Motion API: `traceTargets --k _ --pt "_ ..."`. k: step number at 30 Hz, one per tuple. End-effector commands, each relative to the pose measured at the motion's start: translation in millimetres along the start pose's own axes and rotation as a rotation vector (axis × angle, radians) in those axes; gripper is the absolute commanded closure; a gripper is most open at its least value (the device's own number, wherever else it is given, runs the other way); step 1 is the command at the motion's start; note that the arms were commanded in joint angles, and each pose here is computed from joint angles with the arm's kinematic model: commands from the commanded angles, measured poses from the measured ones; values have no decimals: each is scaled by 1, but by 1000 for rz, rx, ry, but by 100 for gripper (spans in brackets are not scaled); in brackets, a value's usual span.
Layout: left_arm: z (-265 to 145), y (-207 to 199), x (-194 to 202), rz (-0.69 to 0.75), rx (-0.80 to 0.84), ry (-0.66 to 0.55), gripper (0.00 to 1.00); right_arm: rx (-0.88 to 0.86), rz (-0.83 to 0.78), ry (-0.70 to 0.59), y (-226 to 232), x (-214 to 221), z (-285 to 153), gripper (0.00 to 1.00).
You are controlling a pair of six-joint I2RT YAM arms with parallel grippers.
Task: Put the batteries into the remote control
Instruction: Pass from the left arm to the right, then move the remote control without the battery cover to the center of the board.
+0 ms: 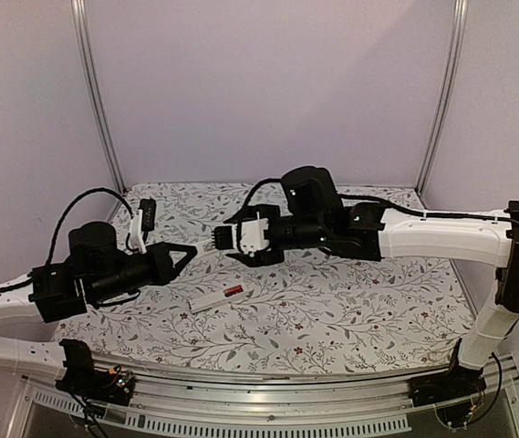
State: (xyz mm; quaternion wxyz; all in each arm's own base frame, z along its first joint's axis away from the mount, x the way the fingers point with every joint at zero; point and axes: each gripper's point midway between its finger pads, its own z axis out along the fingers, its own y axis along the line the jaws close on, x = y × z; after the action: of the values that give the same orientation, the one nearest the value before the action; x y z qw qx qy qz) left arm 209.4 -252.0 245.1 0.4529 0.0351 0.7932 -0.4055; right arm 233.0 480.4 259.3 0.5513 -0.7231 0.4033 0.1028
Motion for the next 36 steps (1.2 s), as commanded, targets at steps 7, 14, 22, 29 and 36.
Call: traceTargets --k 7,14,22,29,36 --pt "7 0 -8 -6 -16 8 100 -56 -14 139 15 27 25 50" --pt "8 2 -11 5 -27 3 100 -45 -4 141 12 24 23 60" --pt "9 5 -10 13 -32 11 100 -39 2 155 12 27 24 75" --pt "13 -1 -5 83 -11 49 47 -20 74 185 9 36 24 80" --pt "11 4 -15 268 -69 41 17 28 251 245 -4 69 9 83"
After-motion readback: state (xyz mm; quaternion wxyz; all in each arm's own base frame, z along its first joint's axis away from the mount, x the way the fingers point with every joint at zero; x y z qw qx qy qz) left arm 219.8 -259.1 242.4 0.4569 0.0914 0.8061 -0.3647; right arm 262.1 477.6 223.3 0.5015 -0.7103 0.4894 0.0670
